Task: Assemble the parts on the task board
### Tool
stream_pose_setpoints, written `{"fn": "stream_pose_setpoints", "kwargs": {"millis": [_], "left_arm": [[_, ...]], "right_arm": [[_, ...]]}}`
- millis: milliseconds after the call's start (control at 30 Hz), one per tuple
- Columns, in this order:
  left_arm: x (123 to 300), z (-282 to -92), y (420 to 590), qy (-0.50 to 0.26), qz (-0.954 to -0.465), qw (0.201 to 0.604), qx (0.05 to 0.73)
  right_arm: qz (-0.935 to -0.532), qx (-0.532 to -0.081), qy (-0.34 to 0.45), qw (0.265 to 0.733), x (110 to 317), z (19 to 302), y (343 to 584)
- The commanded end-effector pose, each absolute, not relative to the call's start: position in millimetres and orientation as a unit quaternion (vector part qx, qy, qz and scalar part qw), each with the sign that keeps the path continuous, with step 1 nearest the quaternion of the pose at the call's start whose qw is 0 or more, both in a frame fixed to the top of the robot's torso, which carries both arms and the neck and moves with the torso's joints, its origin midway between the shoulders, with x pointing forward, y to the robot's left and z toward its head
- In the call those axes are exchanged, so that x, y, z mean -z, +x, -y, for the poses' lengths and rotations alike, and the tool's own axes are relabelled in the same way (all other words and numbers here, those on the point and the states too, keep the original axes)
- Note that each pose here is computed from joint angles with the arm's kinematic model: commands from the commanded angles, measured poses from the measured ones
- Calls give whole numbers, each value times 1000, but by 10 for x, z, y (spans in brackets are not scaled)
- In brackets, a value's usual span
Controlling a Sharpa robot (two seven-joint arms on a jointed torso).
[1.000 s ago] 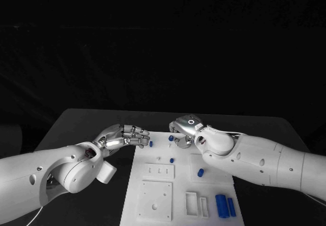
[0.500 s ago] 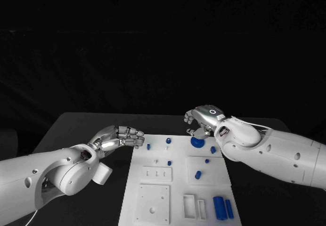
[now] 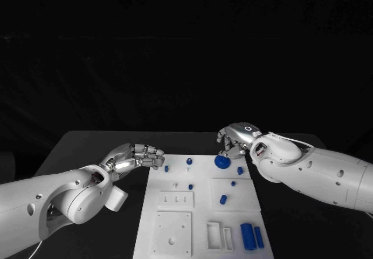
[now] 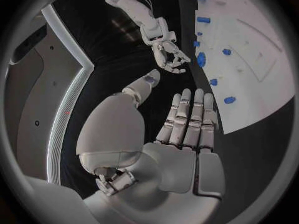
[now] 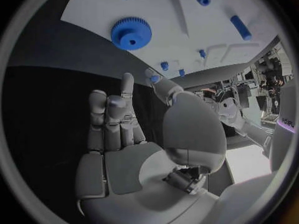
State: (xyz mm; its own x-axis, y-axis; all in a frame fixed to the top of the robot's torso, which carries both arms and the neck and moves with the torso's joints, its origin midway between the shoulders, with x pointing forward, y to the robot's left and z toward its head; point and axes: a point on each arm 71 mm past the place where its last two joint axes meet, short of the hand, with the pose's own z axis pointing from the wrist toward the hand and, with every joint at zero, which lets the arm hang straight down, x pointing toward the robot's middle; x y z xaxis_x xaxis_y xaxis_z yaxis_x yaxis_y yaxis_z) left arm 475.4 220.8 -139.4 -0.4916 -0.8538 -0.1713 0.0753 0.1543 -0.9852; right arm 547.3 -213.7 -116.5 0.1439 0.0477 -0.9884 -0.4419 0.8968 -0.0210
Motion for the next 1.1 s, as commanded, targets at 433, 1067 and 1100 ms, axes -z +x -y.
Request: {"fn": "stream_pose_setpoints", "kwargs": {"millis": [433,1067,1100], "left_arm": [[1369,-2188,4761,-299,-638,404,583],[1372,-2197,4770,-300,-639,405,582],[1373,-2197,4771,-300,-639,405,582]], "right_arm": [[-684,-155,-147,697,1436,2236,5532],[-700,-159,-141,682,1511,2277,5513],[-700,-158,-141,682,1513,2281,5515]]}}
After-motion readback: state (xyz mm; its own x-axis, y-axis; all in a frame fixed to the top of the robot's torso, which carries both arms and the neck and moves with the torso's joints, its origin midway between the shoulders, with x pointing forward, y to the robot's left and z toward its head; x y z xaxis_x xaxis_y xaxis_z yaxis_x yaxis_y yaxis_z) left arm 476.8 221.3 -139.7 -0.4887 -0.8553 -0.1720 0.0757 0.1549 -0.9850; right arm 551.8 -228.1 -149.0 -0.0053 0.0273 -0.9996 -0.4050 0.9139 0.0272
